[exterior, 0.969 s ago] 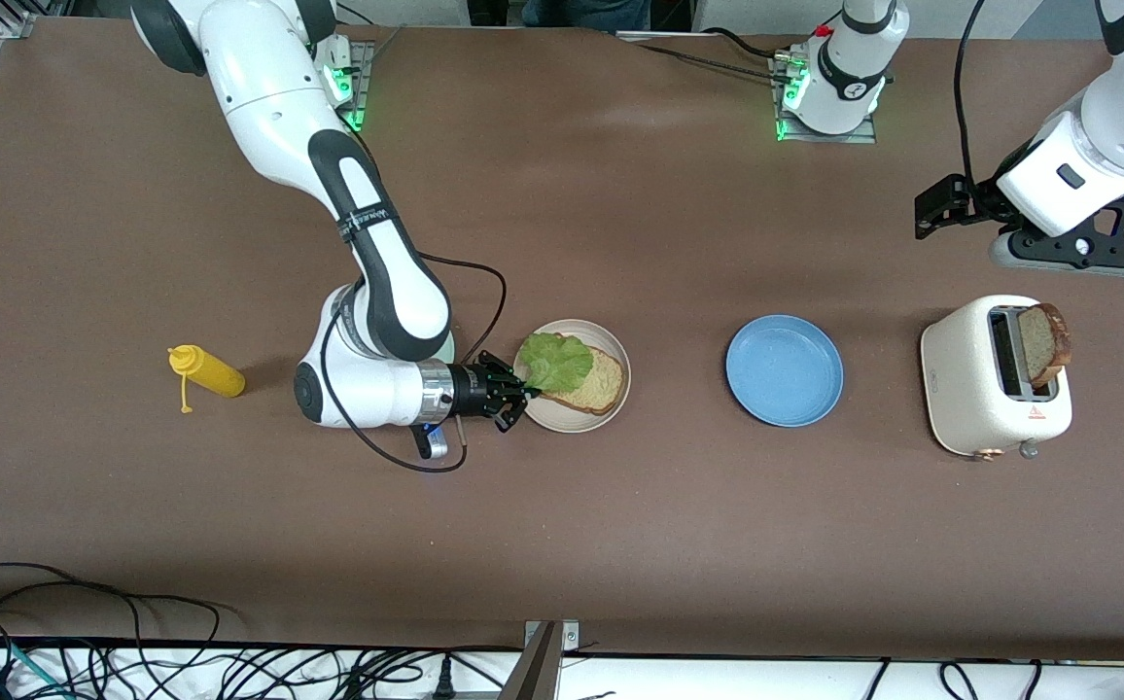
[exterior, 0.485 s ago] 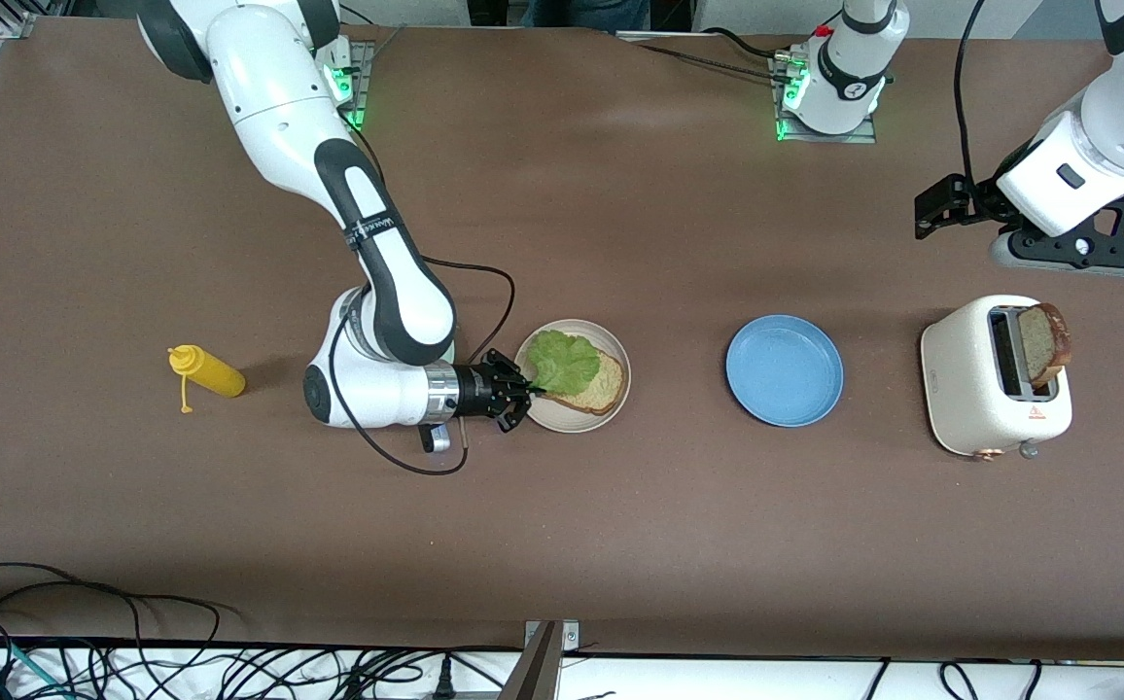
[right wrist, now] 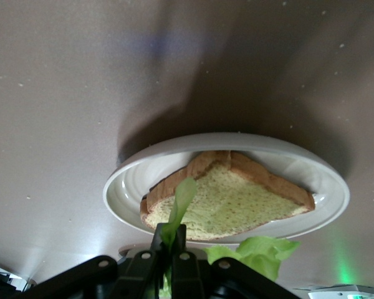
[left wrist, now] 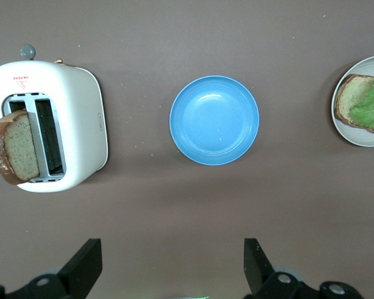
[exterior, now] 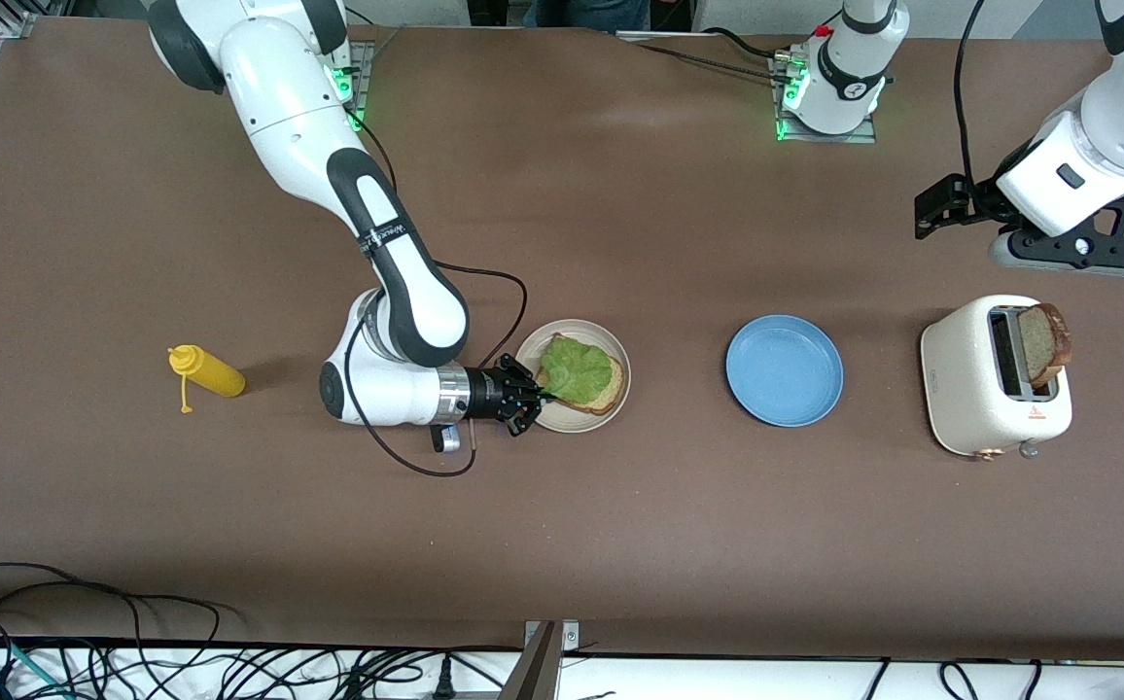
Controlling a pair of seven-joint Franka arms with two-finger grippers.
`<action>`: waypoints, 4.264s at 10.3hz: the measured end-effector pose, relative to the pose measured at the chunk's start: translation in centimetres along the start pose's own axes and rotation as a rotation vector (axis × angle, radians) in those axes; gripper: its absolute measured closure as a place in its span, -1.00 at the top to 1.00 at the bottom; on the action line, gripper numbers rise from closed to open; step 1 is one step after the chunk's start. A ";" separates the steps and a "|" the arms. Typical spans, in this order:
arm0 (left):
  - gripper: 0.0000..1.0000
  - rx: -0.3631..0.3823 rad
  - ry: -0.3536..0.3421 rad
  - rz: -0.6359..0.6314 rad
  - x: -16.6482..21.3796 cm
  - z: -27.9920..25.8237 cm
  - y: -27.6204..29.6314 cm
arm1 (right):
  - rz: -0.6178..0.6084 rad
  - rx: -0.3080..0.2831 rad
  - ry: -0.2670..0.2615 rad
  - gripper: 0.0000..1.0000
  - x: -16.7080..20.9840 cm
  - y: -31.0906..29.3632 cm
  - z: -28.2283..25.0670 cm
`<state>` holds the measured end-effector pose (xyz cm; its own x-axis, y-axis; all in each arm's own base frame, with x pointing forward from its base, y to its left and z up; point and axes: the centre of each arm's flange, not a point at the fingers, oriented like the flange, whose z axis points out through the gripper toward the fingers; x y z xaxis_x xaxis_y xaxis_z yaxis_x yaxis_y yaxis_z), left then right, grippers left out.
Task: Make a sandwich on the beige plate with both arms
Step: 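Lower the lettuce onto the toast and open the right gripper, then withdraw the right gripper from the beige plate, then move the open right gripper to the yellow mustard bottle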
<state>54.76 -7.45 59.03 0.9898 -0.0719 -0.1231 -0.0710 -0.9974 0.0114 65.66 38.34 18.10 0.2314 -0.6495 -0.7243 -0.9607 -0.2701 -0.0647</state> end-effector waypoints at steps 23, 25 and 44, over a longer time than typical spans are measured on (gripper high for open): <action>1.00 0.000 0.000 0.002 0.0 0.0 0.1 | -1.341 -0.763 0.387 1.00 6.0 3.4 -36.6; 1.00 0.000 0.000 0.002 0.0 0.0 0.1 | -1.488 -0.806 0.344 1.00 9.0 5.6 -39.8; 1.00 0.000 -0.002 0.022 0.7 0.9 1.2 | -2.830 -0.256 0.284 1.00 32.0 17.2 -40.6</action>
<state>55.30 -8.74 58.06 0.9877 -0.0942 -0.1249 -0.0932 -0.9955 0.0139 62.75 -15.96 21.68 0.0448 0.7969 0.6024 0.9972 -0.0718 0.0207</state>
